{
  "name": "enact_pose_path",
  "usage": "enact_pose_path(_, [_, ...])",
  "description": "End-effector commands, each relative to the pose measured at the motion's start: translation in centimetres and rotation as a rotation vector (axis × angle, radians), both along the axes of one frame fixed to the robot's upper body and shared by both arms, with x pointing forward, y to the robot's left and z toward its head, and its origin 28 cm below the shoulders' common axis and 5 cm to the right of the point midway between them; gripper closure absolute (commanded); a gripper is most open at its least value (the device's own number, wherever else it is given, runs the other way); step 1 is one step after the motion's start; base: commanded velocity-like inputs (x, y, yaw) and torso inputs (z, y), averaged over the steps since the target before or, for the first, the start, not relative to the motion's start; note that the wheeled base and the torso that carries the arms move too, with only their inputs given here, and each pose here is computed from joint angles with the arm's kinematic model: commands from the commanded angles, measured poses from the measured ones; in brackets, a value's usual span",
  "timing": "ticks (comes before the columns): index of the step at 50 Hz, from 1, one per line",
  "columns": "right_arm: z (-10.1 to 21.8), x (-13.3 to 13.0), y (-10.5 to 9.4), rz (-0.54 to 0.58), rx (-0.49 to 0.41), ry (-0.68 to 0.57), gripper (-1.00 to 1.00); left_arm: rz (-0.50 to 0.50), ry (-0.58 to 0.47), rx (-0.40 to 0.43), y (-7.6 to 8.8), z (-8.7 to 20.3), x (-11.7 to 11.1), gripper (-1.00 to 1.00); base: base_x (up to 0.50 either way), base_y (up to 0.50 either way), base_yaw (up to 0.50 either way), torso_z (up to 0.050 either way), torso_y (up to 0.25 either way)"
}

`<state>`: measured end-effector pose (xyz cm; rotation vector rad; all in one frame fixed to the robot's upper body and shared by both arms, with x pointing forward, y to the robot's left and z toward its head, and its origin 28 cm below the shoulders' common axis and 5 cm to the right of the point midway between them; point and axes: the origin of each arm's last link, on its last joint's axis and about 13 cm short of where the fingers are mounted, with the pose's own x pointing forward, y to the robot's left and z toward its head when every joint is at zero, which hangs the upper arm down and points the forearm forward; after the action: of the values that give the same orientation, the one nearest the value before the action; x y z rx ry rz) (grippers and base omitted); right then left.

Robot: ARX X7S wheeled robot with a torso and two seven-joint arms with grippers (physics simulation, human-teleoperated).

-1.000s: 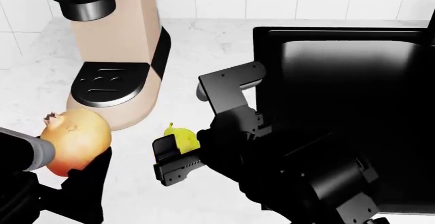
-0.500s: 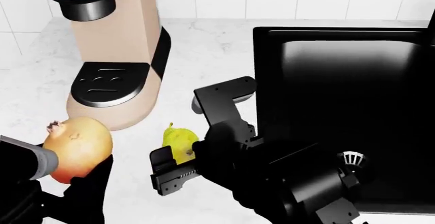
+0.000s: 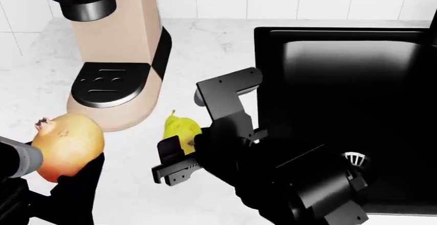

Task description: There is a mixed pile of frozen fruits and vegetables on the counter. Locate all the frozen vegetables and place the items in a bowl on the counter. Take all the frozen fruits and defrost them in a running sink.

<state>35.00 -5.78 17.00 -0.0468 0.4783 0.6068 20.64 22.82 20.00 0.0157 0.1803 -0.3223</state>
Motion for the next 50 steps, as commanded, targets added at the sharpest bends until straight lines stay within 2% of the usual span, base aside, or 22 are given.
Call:
enact_pose_path(1, [1.5,-1.3,-1.5,-0.033,-0.005,-0.088,1.00,0.011,-0.006,-0.020,-0.1,0.2,-0.1,1.00,0.00,0.00,0.00,0.000,0.010])
enact_pose_path(5, [2.3,-2.6,-2.5,-0.056,0.007,-0.126,1.00,0.013,-0.004,-0.019,-0.1,-0.1,-0.1,1.00,0.00,0.00,0.00,0.000,0.000])
enact_pose_path(7, [2.5,-3.3,-3.1,-0.073,0.014,-0.139,1.00,0.017,-0.003,-0.018,-1.2,-0.2,0.7,1.00,0.00,0.00,0.00,0.000,0.000])
enact_pose_path(13, [3.5,-5.3,-4.8,-0.118,0.019,-0.171,1.00,0.009,-0.008,-0.017,-0.6,0.2,0.3,1.00,0.00,0.00,0.00,0.000,0.000])
enact_pose_path(31, [8.1,-10.4,-8.2,-0.210,0.036,-0.263,1.00,0.002,-0.013,-0.018,-0.5,0.7,0.1,1.00,0.00,0.00,0.00,0.000,0.001])
enact_pose_path(41, [7.3,-11.4,-8.6,-0.229,0.037,-0.257,1.00,0.003,-0.015,-0.017,-0.5,0.8,-0.1,1.00,0.00,-0.02,0.00,0.000,0.000])
enact_pose_path(50, [7.2,-11.5,-8.9,-0.246,0.049,-0.252,1.00,0.002,-0.017,-0.015,-0.6,0.9,-0.1,1.00,0.00,-0.49,0.00,0.001,0.001])
